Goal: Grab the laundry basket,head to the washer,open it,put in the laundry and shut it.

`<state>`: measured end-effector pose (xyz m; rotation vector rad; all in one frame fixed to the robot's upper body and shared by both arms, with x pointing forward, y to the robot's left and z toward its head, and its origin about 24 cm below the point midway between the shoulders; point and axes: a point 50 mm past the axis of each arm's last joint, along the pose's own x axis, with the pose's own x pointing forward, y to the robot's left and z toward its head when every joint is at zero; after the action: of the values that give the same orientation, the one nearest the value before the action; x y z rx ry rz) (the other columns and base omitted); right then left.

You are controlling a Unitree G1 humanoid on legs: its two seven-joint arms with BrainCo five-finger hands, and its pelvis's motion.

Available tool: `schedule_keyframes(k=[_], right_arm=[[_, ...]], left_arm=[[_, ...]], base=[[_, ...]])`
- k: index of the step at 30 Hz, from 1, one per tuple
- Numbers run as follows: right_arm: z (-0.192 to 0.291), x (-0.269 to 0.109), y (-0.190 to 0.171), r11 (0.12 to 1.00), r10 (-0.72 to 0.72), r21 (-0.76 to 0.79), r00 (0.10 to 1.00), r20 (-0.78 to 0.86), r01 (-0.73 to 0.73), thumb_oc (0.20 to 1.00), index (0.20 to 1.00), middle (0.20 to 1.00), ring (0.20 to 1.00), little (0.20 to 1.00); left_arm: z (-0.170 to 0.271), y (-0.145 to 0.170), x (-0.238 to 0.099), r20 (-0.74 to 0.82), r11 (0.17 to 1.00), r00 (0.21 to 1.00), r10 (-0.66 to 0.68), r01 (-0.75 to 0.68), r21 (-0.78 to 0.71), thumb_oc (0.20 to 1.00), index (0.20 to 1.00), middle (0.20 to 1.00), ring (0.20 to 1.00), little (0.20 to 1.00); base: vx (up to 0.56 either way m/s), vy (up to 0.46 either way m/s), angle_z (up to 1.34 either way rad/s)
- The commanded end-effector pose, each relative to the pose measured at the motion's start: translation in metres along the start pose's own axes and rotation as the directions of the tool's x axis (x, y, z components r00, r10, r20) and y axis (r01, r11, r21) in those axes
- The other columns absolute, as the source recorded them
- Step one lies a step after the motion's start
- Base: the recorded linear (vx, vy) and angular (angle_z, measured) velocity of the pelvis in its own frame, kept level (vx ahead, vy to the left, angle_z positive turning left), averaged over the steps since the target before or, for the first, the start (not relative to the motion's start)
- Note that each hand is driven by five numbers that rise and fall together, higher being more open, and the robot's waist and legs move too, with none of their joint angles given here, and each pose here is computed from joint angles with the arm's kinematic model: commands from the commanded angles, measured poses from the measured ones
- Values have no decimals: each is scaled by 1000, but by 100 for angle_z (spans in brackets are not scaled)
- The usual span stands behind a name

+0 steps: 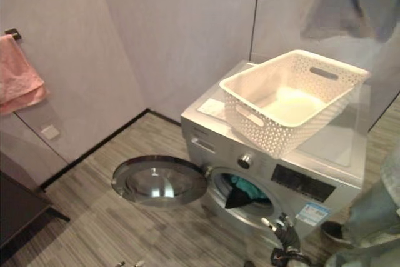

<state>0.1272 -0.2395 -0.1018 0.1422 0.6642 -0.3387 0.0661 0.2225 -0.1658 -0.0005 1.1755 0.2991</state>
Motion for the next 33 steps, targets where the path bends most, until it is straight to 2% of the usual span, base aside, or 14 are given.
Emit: schedule_keyframes(k=[1,9,13,15,16,17,19,20,23,26,27,28,31,33], right_arm=[[19,4,7,998,6,68,995,95,-13,1000,1000,1000,1000,1000],[18,3,4,997,0,76,996,93,-7,1000,1000,1000,1000,1000],[40,3,-5,994,-46,104,981,189,27,1000,1000,1000,1000,1000],[89,-6,-15,986,-117,160,905,410,55,1000,1000,1000,1000,1000],[88,-6,-15,985,-119,160,905,409,57,1000,1000,1000,1000,1000],[113,-16,-22,983,-148,171,843,518,67,1000,1000,1000,1000,1000],[168,-52,-38,979,-204,136,639,742,155,1000,1000,1000,1000,1000],[168,-52,-38,978,-205,136,639,741,156,1000,1000,1000,1000,1000],[211,-93,-47,953,-251,158,383,889,259,1000,1000,1000,1000,1000],[245,-128,-45,943,-257,216,144,955,253,1000,1000,1000,1000,1000],[267,-155,-39,948,-212,213,-27,977,236,1000,1000,1000,1000,1000],[267,-155,-39,948,-213,213,-28,977,237,1000,1000,1000,1000,1000],[289,-188,-32,955,-170,220,-242,955,197,1000,1000,1000,1000,1000],[312,-222,-24,962,-64,169,-428,901,213,1000,1000,1000,1000,1000]], left_arm=[[26,12,5,65,999,997,47,-46,-15,1000,1000,1000,1000,1000],[26,13,5,69,998,996,54,-51,-37,1000,1000,1000,1000,1000],[28,14,5,79,997,995,59,-55,-54,1000,1000,1000,1000,1000],[27,13,5,74,997,995,60,-56,-62,1000,1000,1000,1000,1000],[27,13,5,74,997,995,60,-55,-61,1000,1000,1000,1000,1000],[26,13,5,70,997,996,61,-57,-60,1000,1000,1000,1000,1000],[22,11,5,49,998,997,57,-55,-41,1000,1000,1000,1000,1000],[22,11,5,48,998,997,57,-55,-40,1000,1000,1000,1000,1000],[22,7,5,44,999,998,48,-46,-27,1000,1000,1000,1000,1000],[25,6,6,54,999,997,45,-44,-18,1000,1000,1000,1000,1000],[27,5,6,60,999,997,39,-38,-8,1000,1000,1000,1000,1000],[28,4,6,61,999,997,37,-37,-7,1000,1000,1000,1000,1000],[29,0,6,70,999,997,16,-18,30,1000,1000,1000,1000,1000],[26,-2,5,66,998,998,-6,1,67,1000,1000,1000,1000,1000]], base=[[8,-7,10],[3,-2,1],[0,0,0],[0,0,0],[0,0,0],[0,0,0],[0,0,0],[20,11,-6],[12,11,-10],[7,4,-9],[10,4,-16],[42,11,-15],[-6,5,-5],[3,7,-2]])
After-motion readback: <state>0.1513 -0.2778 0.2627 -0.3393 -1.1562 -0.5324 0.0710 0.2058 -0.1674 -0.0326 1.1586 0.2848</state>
